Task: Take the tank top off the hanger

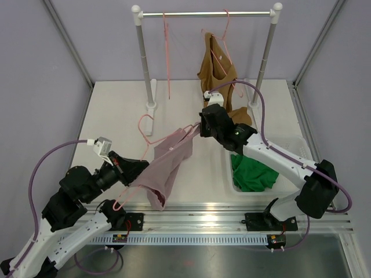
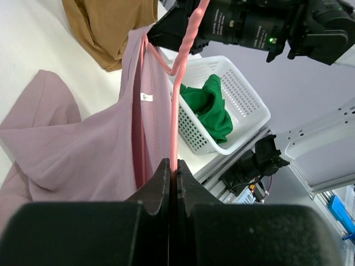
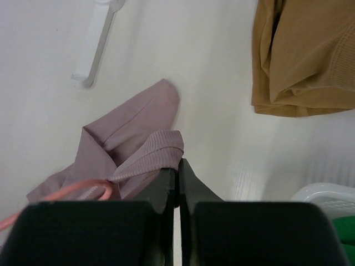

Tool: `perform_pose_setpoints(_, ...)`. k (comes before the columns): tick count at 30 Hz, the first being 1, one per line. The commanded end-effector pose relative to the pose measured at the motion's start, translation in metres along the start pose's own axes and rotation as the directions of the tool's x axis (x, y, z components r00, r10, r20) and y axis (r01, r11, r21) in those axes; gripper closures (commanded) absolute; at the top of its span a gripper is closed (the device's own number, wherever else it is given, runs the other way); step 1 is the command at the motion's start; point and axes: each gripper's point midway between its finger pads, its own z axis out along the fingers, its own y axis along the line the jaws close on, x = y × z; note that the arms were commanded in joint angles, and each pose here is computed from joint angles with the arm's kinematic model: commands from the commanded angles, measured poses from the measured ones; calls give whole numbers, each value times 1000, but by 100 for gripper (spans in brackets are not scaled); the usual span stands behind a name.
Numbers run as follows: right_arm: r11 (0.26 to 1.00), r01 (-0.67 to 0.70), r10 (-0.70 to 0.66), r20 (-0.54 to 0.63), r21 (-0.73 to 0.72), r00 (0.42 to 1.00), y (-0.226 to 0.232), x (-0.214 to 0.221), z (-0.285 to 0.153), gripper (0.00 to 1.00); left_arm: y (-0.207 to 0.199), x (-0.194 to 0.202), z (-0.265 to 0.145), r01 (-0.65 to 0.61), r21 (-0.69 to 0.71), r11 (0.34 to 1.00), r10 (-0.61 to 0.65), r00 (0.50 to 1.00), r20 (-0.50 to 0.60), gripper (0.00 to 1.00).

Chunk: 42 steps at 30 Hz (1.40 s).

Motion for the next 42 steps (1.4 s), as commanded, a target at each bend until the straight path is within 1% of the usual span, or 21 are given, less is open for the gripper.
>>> perform_pose_setpoints(1,999,-30,32,48,-39,998,0,-16,-14,100,-35,-40,-16,-35,143,989,13,988,151,100)
perform_pose_setpoints(3,983,-61,65,17,-171,998,17,-2,-26,100,-38,-46,-15,-41,167,985,6,979,203,100)
perform_pose_setpoints(4,949,-85,93,13,-302,996,34,-2,-45,100,-48,-62,-16,-56,213,975,-5,961,277,100)
perform_pose_setpoints(6,880,-114,137,16,-460,990,55,-8,-74,100,-52,-63,-10,-73,256,964,-13,947,320,100)
perform_pose_setpoints(7,844,-120,149,15,-522,989,64,-8,-83,100,-67,-83,-15,-112,317,942,-30,911,410,100)
perform_pose_setpoints(8,786,-127,142,-23,-604,990,77,-3,-97,100,-70,-86,-13,-126,336,933,-36,899,436,100)
perform_pose_setpoints(12,639,-161,150,-83,-752,985,97,0,-140,100,-76,-106,7,-212,342,915,-13,834,551,100)
perform_pose_setpoints(13,578,-170,128,-118,-798,985,103,7,-156,100,-82,-121,5,-271,330,904,8,783,622,100)
perform_pose_setpoints(16,485,-158,95,-128,-860,987,110,7,-184,100,-85,-146,25,-350,245,904,90,716,693,100)
perform_pose_setpoints(18,499,-144,73,-125,-855,990,105,10,-191,100,-83,-164,36,-349,186,919,119,693,711,100)
perform_pose_setpoints(19,540,-145,80,-120,-829,989,96,10,-195,100,-80,-182,45,-318,126,940,136,685,716,100)
perform_pose_setpoints(21,568,-130,74,-107,-813,991,87,10,-202,100,-76,-195,54,-283,77,956,150,698,700,100)
perform_pose_setpoints(26,464,-80,26,-76,-882,997,85,10,-252,100,-84,-214,65,-309,41,950,187,672,717,100)
perform_pose_setpoints(29,527,-79,11,-87,-846,996,75,15,-248,100,-81,-219,72,-250,25,968,168,716,678,100)
perform_pose_setpoints(30,565,-88,-13,-115,-820,993,70,24,-242,100,-74,-212,79,-220,8,975,164,751,639,100)
perform_pose_setpoints(32,632,-86,-16,-125,-770,992,64,28,-227,100,-68,-218,83,-168,-39,985,156,767,623,100)
perform_pose_setpoints(34,694,-97,-32,-165,-713,986,63,42,-204,100,-56,-212,93,-132,-109,985,171,815,554,100)
perform_pose_setpoints(37,760,-70,-73,-192,-647,979,75,66,-179,88,-47,-213,106,-102,-189,977,184,850,494,100)
perform_pose_setpoints(40,789,-49,-100,-206,-612,973,90,83,-161,44,-41,-213,124,-101,-251,963,204,879,430,100)
perform_pose_setpoints(41,789,-44,-110,-212,-612,971,95,88,-160,26,-36,-213,131,-98,-284,954,213,888,408,100)
perform_pose_setpoints(42,801,-48,-109,-224,-597,969,96,93,-152,1,-31,-206,137,-112,-310,944,226,904,363,100)
